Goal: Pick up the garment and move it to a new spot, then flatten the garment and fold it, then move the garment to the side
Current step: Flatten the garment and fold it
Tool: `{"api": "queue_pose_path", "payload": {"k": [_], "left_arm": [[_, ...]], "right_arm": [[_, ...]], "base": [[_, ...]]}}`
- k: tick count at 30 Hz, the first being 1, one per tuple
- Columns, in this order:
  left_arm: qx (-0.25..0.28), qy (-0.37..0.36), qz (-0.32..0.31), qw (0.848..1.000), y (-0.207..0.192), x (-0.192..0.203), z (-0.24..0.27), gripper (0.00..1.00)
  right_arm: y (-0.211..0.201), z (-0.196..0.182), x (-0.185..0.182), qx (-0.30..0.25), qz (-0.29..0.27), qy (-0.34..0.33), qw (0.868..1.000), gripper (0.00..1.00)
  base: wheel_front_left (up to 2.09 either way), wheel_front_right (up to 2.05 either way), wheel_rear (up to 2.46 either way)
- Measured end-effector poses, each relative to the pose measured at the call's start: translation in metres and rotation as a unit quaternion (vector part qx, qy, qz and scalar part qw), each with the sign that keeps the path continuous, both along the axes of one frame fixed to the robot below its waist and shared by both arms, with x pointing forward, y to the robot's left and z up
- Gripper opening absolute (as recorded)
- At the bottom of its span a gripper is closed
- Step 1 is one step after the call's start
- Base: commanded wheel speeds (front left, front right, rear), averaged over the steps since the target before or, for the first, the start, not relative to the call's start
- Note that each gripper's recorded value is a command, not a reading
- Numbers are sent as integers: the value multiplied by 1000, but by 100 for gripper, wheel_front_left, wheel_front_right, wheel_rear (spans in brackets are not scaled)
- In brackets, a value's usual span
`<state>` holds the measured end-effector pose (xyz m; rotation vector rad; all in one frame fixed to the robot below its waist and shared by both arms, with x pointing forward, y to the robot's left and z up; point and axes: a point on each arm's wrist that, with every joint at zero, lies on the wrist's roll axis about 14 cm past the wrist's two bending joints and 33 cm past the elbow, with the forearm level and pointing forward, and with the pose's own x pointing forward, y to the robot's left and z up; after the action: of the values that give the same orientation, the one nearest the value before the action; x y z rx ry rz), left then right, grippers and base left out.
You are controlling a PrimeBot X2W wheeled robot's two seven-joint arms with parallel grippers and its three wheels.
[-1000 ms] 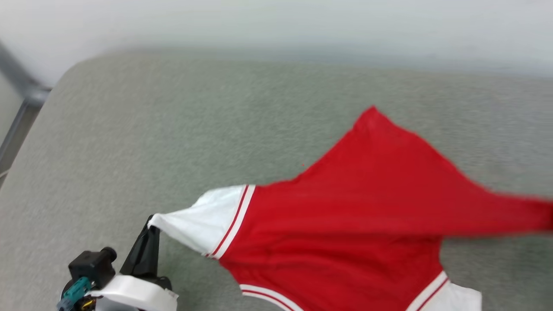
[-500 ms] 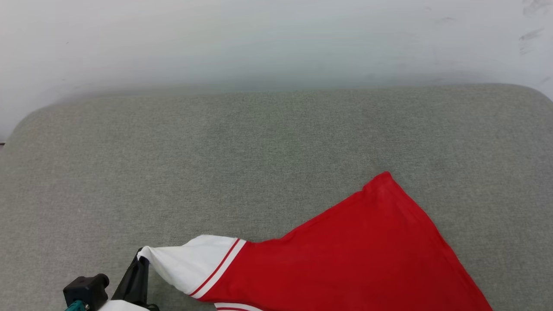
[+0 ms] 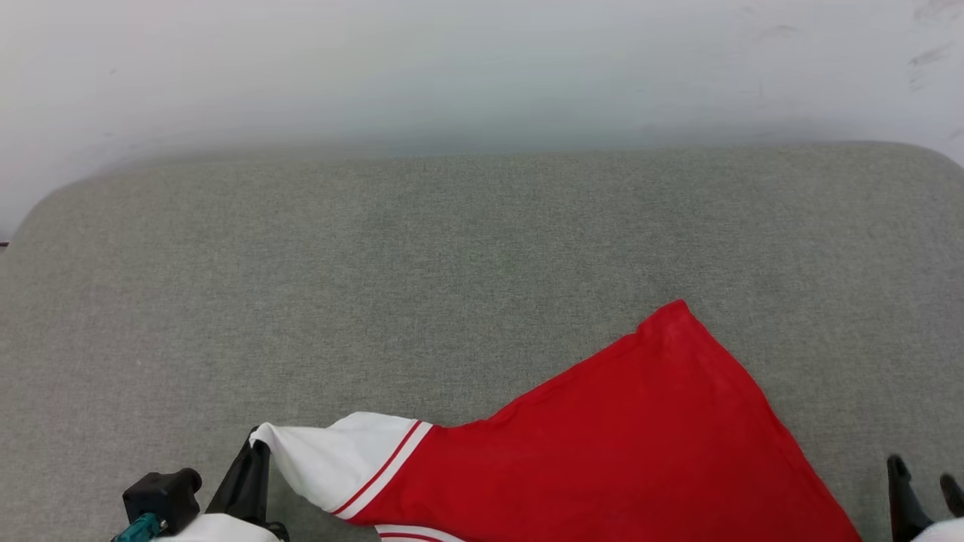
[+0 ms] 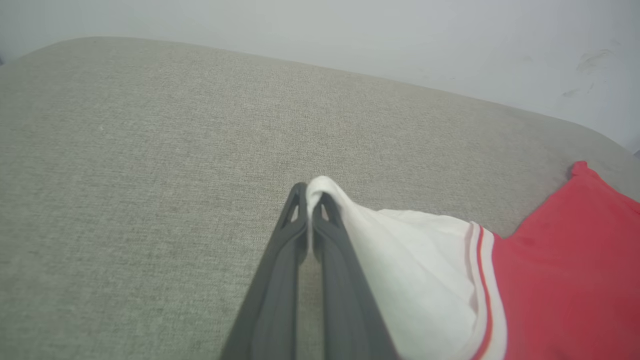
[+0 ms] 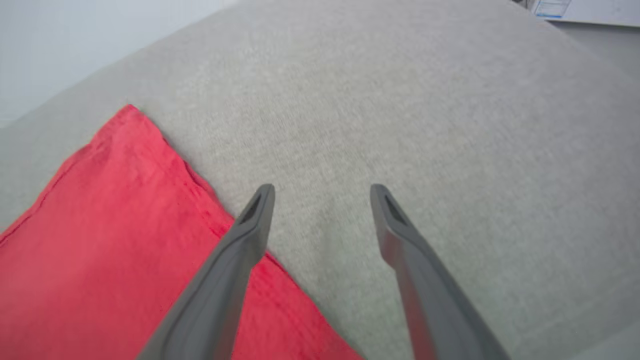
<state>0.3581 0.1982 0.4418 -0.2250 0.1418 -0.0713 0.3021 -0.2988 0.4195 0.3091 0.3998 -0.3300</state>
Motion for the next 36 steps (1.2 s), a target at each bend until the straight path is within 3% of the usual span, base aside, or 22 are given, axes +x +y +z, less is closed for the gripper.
{"api": "queue_pose_path", "payload": {"k": [3, 7, 10, 14, 20, 27, 34, 35, 36], "left_arm": [[-1, -4, 0, 1000, -1, 4, 2, 0], [-5, -10, -2, 1000, -4, 11, 5, 0], [-6, -13, -4, 1000, -7, 15, 6, 0], [-9, -24, -5, 1000, -9, 23, 12, 0], [-8, -30, -5, 1000, -9, 33, 15, 0], [-4, -26, -2, 1000, -5, 42, 11, 0], [-3, -13, -1, 1000, -3, 48, 0, 0], [-3, -11, 0, 1000, -2, 48, -1, 0], [-4, -10, 1, 1000, -2, 48, -2, 0]], "right_arm": [[12, 19, 32, -18, 20, -57, 998, 100], [36, 29, 73, -29, 76, -78, 994, 100], [54, 24, 97, -25, 123, -50, 991, 100], [74, 11, 126, -16, 187, 34, 982, 100], [99, -2, 154, -31, 269, 149, 951, 100], [128, -26, 170, -61, 338, 220, 913, 100], [139, -64, 157, -44, 370, 316, 873, 100], [139, -66, 155, -45, 373, 326, 867, 91], [141, -67, 153, -35, 374, 333, 865, 23]], "base": [[0, 0, 0], [0, 0, 0], [0, 0, 0], [0, 0, 0], [0, 0, 0], [0, 0, 0], [0, 0, 0], [0, 0, 0], [0, 0, 0]]}}
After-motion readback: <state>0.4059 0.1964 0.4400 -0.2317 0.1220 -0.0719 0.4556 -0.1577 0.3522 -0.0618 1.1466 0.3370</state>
